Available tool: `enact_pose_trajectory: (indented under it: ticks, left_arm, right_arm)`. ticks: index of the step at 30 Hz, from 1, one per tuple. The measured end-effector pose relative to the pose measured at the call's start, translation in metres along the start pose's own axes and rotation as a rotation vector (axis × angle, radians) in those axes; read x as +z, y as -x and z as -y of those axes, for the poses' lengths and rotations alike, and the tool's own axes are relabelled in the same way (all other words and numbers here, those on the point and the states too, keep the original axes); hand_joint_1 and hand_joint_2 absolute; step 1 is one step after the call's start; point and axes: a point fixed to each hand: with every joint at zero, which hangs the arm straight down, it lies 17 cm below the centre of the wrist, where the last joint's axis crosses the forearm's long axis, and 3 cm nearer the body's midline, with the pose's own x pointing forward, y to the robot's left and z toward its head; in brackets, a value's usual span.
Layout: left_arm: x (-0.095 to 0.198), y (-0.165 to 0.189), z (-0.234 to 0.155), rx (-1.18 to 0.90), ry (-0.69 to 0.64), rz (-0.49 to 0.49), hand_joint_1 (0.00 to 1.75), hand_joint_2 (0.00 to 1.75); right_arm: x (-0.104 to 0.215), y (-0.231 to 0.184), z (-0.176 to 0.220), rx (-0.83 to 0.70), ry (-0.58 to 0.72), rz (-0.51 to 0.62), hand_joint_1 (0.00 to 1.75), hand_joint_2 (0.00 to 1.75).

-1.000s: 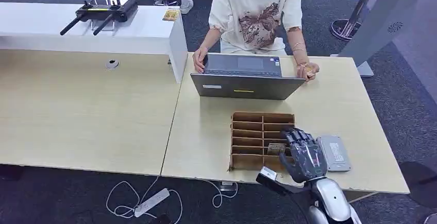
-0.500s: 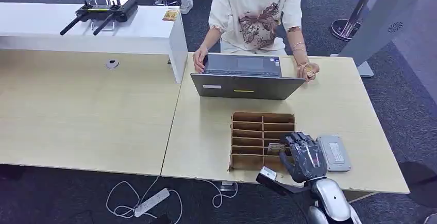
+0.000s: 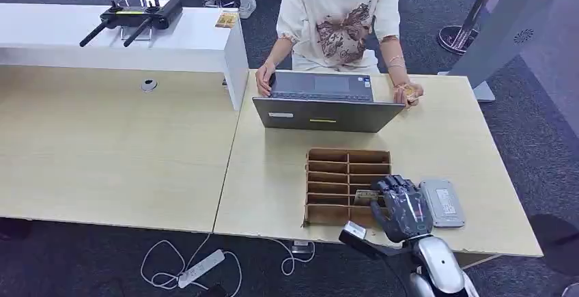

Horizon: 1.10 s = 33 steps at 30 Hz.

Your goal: Pass the card to the sensor for recognition and then transmit it.

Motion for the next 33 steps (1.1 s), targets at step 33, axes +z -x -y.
enact_pose_trajectory:
  ticks: [33]
  left_arm:
    - [-0.0001,-0.0022,0.0013,0.003,0.003,0.006,0.0,1.75]
  right_arm:
    - [-0.001,-0.0077,-0.0047,-0.013,-0.017,0.01,1.17,1.75]
